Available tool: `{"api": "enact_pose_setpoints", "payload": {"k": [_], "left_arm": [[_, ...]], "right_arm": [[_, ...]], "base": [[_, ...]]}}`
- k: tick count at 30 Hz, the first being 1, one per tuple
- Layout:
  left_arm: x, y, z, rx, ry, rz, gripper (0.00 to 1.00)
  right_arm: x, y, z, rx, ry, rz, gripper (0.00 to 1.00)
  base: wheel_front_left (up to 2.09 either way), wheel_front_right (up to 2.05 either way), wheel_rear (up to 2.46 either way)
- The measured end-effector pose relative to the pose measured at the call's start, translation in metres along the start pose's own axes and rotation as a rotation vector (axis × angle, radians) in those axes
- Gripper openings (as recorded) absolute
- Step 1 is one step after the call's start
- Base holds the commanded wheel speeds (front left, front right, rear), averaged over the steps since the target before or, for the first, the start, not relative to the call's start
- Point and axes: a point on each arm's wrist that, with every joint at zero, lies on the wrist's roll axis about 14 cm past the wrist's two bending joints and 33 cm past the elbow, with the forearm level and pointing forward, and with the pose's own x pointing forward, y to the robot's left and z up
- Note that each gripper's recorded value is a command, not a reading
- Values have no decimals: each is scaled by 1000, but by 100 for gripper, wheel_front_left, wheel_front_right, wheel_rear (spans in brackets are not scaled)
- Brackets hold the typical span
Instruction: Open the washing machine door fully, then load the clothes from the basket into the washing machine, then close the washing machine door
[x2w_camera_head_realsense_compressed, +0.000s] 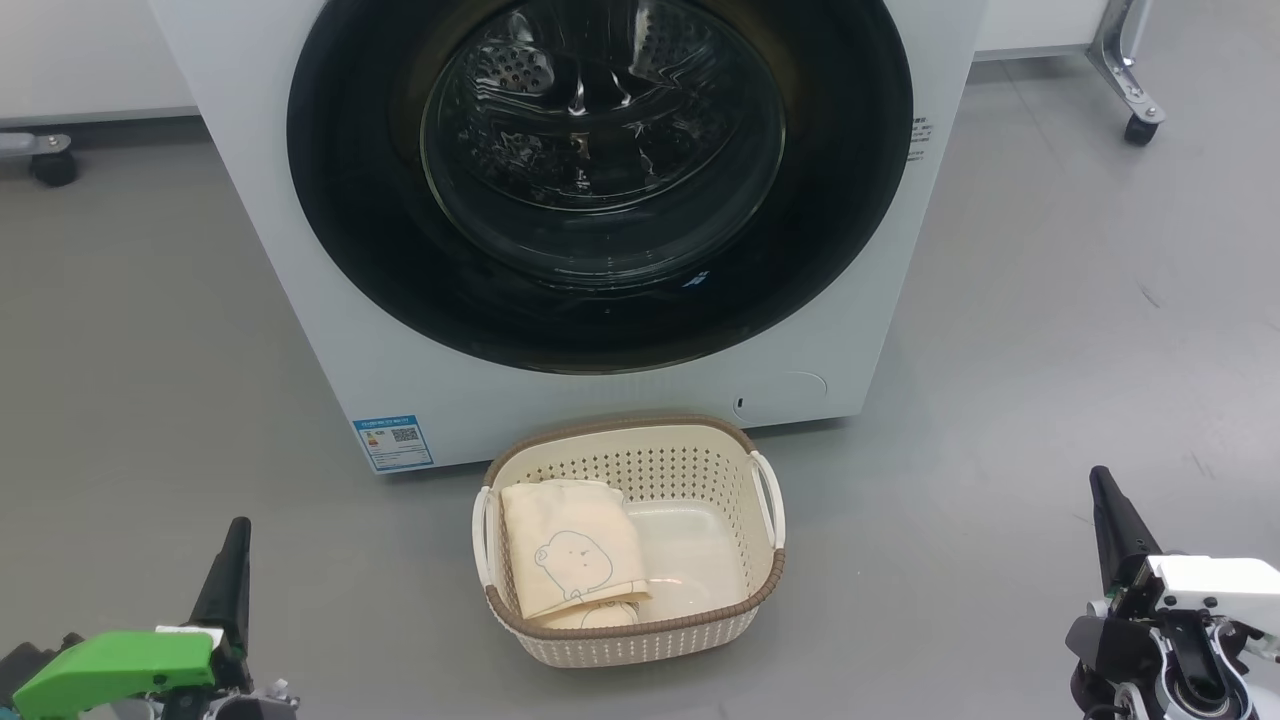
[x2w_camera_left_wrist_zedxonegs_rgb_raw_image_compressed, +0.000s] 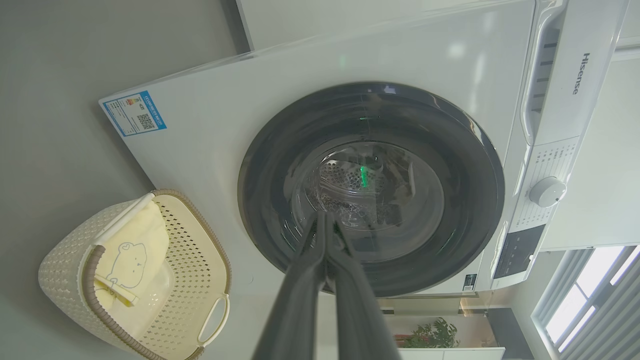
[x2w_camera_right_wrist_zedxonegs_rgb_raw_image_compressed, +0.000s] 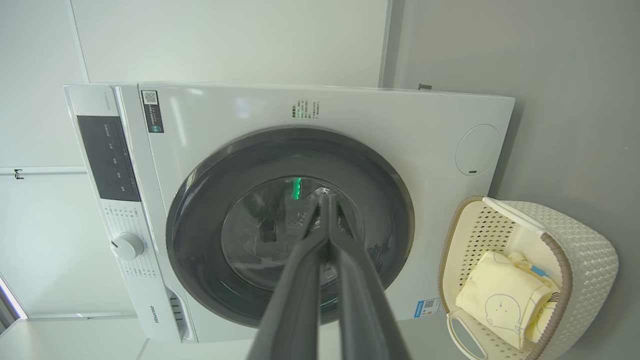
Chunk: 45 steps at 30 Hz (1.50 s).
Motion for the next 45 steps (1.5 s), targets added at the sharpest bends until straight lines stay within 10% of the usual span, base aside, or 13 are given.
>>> {"api": "enact_pose_setpoints", "payload": {"k": [38,39,40,41,42,43,45], "left_arm": [[0,0,0,0,-1,0,0],[0,0,0,0,-1,0,100],[-1,2,0,-2,-1,5,100],[-2,7,-1,-4,0,21,0],[-5,14,-2,-8,1,40,0],[-8,21,-3,-13,2,61,100],[-13,31,-7,-25,4,91,100]], "right_arm": [[0,0,0,-7,1,-1,0],[0,0,0,-7,1,-1,100],[-1,-2,0,-5,1,-7,100],[-2,-6,-1,0,1,-18,0],[-4,-12,-3,6,1,-37,0],[-7,-20,-4,11,2,-58,100],[-13,-30,-6,20,1,-88,100]], "base": [[0,0,0],[0,0,0],[0,0,0],[0,0,0],[0,0,0],[0,0,0],[0,0,0]]}}
